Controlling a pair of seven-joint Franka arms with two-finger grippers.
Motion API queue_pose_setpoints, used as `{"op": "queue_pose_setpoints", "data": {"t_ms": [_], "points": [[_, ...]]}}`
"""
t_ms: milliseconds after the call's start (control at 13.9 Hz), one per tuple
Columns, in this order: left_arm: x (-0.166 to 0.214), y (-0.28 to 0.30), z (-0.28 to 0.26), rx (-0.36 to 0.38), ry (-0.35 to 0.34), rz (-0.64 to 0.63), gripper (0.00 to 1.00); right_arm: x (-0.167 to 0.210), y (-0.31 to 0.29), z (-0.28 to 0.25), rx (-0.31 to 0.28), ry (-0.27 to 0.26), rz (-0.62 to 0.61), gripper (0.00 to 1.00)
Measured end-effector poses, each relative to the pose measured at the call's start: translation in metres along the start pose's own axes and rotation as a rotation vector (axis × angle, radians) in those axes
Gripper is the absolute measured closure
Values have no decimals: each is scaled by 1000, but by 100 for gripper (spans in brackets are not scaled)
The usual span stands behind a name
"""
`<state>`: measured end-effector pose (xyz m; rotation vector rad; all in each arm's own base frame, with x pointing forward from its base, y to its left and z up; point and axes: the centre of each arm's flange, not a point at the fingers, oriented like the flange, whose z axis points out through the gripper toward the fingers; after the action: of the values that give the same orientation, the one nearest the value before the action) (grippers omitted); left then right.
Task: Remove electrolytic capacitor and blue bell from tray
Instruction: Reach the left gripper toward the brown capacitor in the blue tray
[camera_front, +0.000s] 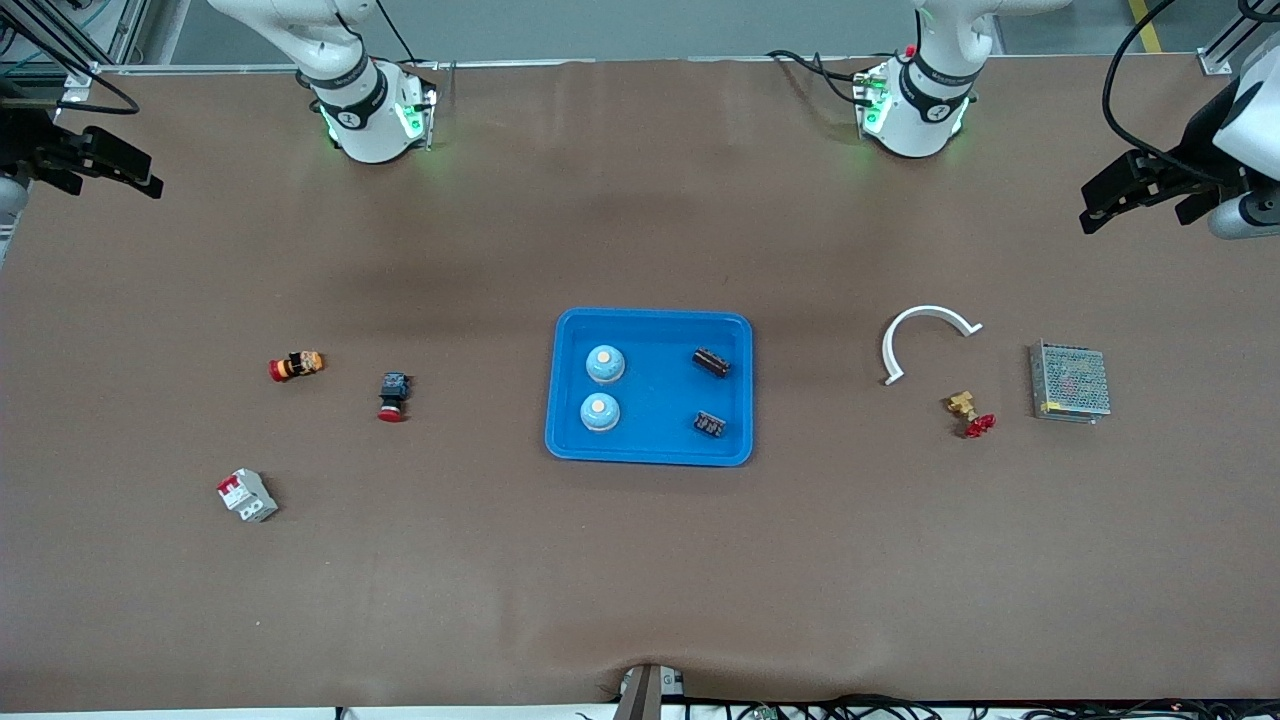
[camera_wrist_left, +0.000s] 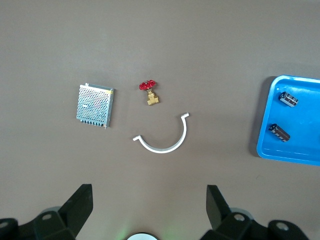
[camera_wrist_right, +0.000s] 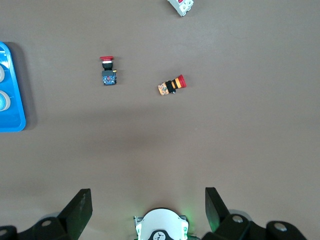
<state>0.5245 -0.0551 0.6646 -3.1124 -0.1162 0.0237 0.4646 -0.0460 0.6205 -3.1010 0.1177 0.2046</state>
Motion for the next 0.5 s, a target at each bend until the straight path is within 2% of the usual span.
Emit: {"op": "queue_pose_setpoints", "data": {"t_ms": [502], "points": [[9,1,15,3,-28,0,0,0,0,-1,0,1,0,0]]}}
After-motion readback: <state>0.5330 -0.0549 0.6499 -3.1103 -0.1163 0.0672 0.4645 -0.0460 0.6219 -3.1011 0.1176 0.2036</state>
